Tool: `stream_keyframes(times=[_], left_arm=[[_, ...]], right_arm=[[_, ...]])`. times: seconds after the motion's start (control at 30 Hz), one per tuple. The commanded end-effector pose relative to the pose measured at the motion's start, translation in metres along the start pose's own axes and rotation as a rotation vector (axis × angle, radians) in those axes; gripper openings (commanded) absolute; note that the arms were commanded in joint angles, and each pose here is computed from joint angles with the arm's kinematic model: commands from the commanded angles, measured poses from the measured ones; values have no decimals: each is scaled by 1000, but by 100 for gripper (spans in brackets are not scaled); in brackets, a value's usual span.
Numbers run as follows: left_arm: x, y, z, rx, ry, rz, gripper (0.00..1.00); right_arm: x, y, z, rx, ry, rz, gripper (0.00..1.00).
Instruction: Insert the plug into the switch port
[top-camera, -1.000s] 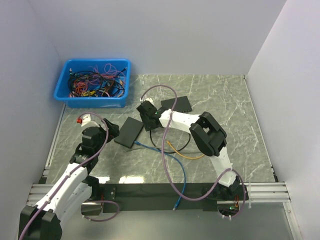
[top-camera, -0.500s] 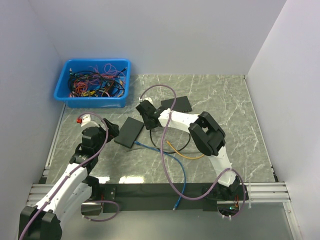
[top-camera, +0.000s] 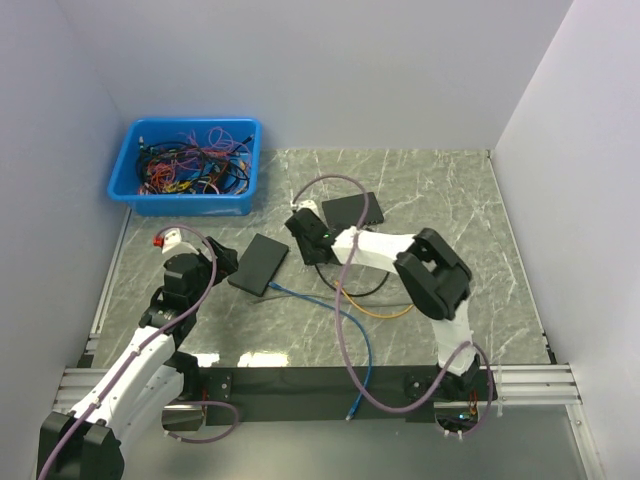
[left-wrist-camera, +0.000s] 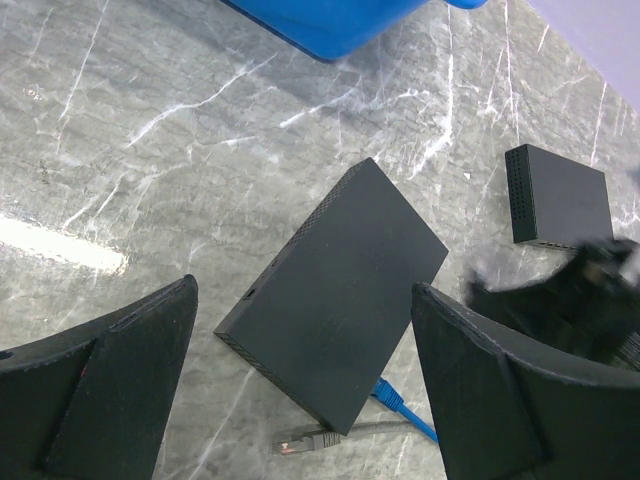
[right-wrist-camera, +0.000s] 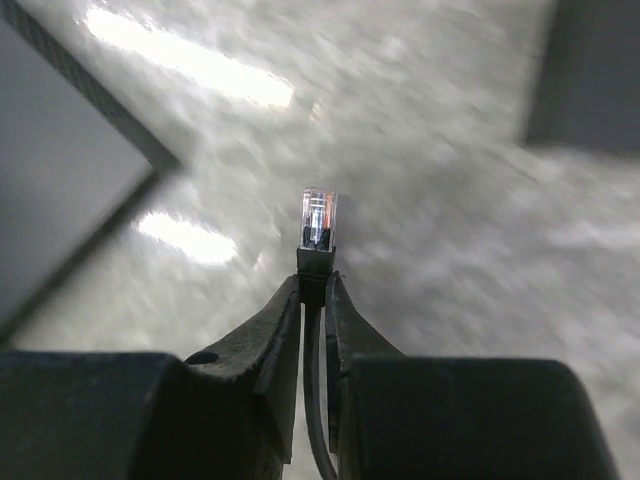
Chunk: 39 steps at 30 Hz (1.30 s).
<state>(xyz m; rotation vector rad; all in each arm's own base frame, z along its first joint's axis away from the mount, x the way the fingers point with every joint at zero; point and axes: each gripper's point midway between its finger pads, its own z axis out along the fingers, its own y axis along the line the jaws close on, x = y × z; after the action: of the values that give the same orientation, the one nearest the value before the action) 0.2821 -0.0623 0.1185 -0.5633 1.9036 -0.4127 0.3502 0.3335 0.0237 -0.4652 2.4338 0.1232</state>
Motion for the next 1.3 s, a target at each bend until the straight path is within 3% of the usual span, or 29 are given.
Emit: stream_keyframes(times=[0.0, 0.23, 0.5, 0.53, 0.7, 0.97, 1.27], left_arm=[[-8, -5, 0, 20, -34, 6, 93], [-13, -10, -1, 15, -29, -20, 93], [-34, -80, -18, 303, -5, -119, 87], [-41, -91, -23, 345, -11, -129, 86], [-61, -139, -46, 540, 18, -151, 84], [-52, -180, -86, 858, 72, -165, 79], [-34, -207, -105, 964, 125, -90, 72]], right_arm=[[-47, -19, -44, 27, -190, 42, 0], [-66, -6, -110, -104, -314, 21, 0], [-45, 26, -175, -384, -438, -67, 0], [-57, 33, -197, -453, -515, -63, 0], [-51, 46, -235, -568, -637, -107, 0], [-44, 57, -252, -669, -663, -130, 0], [-43, 63, -256, -707, -668, -140, 0]])
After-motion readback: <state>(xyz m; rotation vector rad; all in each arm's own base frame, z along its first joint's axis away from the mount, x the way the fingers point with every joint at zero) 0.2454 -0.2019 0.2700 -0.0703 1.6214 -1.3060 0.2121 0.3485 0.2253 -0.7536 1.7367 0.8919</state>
